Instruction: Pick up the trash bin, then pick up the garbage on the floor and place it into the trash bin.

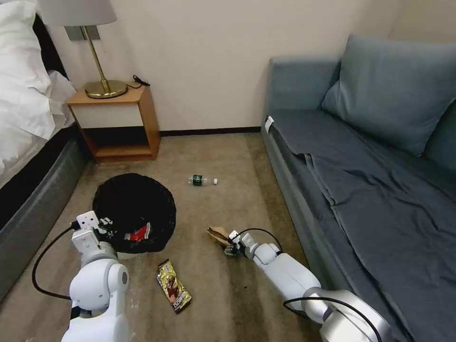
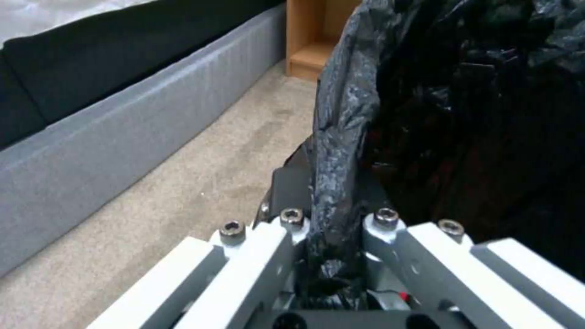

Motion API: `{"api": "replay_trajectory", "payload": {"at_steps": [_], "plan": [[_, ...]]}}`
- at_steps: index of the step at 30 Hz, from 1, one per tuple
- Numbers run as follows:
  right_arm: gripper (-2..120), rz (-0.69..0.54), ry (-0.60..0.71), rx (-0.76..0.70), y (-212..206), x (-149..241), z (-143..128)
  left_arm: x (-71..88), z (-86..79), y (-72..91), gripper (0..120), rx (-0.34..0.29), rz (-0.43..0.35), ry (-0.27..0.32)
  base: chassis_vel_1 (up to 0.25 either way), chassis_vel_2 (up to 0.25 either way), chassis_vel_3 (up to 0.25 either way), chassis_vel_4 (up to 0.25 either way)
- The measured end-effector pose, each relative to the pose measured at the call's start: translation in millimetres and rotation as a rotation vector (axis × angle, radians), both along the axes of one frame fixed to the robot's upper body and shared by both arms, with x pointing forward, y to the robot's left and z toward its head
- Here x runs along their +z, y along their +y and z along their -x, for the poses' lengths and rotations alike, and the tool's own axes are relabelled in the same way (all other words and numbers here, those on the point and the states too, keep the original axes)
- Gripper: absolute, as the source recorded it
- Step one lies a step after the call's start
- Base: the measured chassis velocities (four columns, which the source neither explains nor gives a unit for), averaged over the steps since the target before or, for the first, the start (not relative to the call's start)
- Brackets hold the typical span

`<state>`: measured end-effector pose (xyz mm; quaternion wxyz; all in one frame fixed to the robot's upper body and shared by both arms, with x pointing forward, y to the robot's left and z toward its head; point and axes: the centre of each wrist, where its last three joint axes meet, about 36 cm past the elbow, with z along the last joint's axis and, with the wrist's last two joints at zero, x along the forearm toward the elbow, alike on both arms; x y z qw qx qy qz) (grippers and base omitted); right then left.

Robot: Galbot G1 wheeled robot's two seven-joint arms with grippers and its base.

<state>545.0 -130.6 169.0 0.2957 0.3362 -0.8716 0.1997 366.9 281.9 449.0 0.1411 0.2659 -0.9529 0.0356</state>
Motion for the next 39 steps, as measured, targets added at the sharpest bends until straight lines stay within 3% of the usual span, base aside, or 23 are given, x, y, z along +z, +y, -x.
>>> {"api": "replay_trajectory", "payload": {"at_steps": [2,15,20,26,31,32,34,37,39], "plan": [[44,-0.004,-0.005,-0.002,2,0,1,0.3,-0.2,1.2,4,0.002,0.000,-0.002,0.000,0.000,0.000,0.000],[1,-0.010,-0.023,-0.037,6,4,0,-2.7,-3.0,1.0,4,0.006,0.005,-0.007,0.000,0.000,0.000,0.000],[0,-0.017,-0.037,-0.046,8,6,1,-4.5,-3.7,2.8,4,0.012,0.005,-0.006,0.000,0.000,0.000,0.000],[0,-0.106,-0.111,-0.138,14,27,-10,-7.1,-6.3,4.1,4,0.016,0.006,-0.007,0.000,0.000,0.000,0.000],[0,-0.289,-0.272,-0.244,40,87,-34,-12.9,-10.5,4.8,4,0.018,0.009,-0.002,0.000,0.000,0.000,0.000],[0,-0.289,-0.272,-0.244,40,87,-34,-12.9,-10.5,4.8,4,0.018,0.009,-0.002,0.000,0.000,0.000,0.000],[0,-0.386,-0.399,-0.237,69,126,-48,-15.1,-12.7,3.6,4,0.016,0.014,-0.002,0.000,0.000,0.000,0.000],[0,-0.416,-0.432,-0.224,81,142,-52,-15.8,-13.3,3.5,4,0.016,0.015,-0.001,0.000,0.000,0.000,0.000],[0,-0.483,-0.481,-0.187,112,178,-54,-16.3,-14.1,3.6,4,0.018,0.016,-0.001,0.000,0.000,0.000,0.000]]}}
